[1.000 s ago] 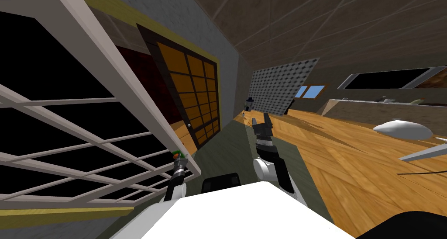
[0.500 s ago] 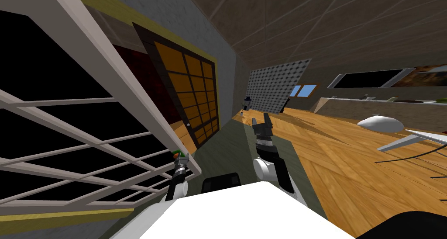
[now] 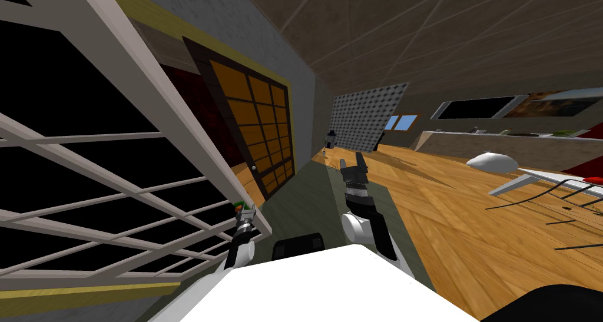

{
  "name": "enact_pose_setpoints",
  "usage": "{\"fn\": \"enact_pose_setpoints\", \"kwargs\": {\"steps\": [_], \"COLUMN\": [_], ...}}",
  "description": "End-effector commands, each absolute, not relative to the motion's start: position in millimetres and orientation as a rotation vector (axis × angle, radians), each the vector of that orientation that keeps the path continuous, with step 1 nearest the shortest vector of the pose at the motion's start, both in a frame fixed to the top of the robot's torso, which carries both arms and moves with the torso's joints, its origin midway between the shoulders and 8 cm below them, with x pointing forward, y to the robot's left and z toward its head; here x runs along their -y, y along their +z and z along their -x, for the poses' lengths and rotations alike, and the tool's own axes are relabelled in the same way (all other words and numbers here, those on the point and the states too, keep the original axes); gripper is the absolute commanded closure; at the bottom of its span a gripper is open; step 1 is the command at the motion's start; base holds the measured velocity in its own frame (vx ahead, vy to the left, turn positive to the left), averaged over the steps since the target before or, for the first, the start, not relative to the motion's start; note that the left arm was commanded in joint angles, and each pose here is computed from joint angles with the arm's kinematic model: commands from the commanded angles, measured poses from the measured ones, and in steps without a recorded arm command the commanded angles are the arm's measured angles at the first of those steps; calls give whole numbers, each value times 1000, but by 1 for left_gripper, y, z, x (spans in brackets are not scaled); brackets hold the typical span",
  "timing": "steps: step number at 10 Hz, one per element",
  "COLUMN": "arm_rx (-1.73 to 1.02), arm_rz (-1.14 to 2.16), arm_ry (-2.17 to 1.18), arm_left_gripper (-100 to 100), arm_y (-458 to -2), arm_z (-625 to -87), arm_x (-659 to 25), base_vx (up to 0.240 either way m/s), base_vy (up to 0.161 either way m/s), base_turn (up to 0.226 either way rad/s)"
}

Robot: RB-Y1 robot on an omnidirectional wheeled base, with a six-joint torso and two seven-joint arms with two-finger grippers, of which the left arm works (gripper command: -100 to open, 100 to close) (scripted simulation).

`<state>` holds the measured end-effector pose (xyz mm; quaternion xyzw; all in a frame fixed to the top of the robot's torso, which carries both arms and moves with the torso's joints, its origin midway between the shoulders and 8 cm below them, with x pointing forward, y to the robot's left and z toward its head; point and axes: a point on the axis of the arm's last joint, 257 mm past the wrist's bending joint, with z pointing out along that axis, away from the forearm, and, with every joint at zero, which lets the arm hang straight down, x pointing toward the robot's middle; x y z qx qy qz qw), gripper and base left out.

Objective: Pull the door open

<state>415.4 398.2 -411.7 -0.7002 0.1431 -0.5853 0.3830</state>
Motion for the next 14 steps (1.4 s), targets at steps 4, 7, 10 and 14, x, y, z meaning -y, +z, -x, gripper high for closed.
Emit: {"fn": "enact_pose_setpoints", "kwargs": {"steps": [4, 7, 10, 14], "arm_rx": [-232, -155, -144, -11], "arm_rz": [1825, 1851, 1855, 1895], "arm_ry": [-1560, -1615, -1624, -1714], "arm_left_gripper": [-100, -100, -100, -100], "arm_y": [-409, -407, -407, -405], "arm_z": [-416, -421, -421, -428], "arm_x": [-411, -409, -409, -405], "base_vx": [-63, -56, -26, -63], "base_vy": [23, 30, 5, 21], "base_turn": [-59, -54, -16, -63]}}
